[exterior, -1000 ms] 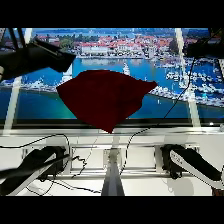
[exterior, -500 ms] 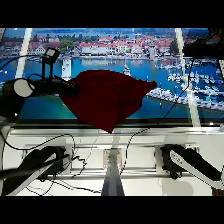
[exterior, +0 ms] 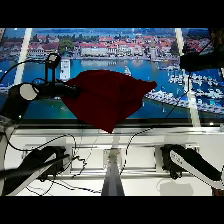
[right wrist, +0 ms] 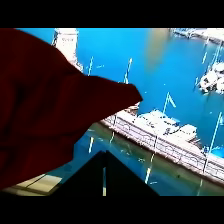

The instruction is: Fold the clothes and pants, and hang the long-sleeved shirts on hangers.

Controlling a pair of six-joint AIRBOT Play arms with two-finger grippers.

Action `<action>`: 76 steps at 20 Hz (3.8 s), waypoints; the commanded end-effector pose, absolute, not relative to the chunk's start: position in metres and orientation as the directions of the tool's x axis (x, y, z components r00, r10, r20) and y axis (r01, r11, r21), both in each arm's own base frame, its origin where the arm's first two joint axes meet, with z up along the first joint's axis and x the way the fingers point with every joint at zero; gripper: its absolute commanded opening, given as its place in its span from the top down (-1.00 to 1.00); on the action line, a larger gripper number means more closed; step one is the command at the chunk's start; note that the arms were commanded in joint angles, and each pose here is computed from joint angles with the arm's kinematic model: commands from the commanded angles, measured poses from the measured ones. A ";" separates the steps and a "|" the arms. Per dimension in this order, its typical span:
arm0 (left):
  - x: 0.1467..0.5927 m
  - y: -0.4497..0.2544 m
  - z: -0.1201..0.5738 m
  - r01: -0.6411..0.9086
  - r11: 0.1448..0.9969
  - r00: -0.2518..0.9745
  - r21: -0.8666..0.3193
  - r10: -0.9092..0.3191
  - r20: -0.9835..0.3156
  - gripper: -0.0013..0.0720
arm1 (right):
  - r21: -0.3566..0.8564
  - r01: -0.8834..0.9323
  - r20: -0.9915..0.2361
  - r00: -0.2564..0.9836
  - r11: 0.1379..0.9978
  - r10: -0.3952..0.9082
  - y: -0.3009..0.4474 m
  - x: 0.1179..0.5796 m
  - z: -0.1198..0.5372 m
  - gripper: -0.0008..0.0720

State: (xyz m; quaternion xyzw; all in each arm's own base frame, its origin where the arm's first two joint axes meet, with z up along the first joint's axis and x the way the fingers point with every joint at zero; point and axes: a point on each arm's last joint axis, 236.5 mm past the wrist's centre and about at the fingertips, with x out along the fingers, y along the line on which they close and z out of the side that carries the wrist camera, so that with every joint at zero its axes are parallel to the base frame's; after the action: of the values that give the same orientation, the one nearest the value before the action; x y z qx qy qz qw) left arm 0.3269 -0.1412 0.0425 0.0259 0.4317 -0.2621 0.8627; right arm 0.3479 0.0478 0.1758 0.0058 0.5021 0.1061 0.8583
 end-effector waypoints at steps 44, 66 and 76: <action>0.307 -0.180 0.040 0.466 0.838 0.425 -0.283 -0.493 -0.759 -0.92 | 0.585 -0.090 -0.770 0.252 0.806 0.586 0.244 0.242 -0.060 -0.22; 0.308 -0.180 0.041 0.407 0.854 0.429 -0.325 -0.493 -0.757 -0.92 | 0.503 -0.339 -0.825 0.084 0.795 0.559 0.273 0.264 -0.104 0.02; 0.308 -0.180 0.041 0.407 0.854 0.429 -0.325 -0.493 -0.757 -0.93 | 0.587 -0.303 -0.757 0.124 0.751 0.642 0.294 0.276 -0.098 0.94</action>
State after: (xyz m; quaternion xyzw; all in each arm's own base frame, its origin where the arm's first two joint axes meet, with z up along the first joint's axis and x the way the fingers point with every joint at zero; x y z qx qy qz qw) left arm 0.3083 -0.1799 0.0412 -0.0462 0.4625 -0.2668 0.8443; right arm 0.2692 0.2868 -0.1037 0.1291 0.5943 0.3141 0.7290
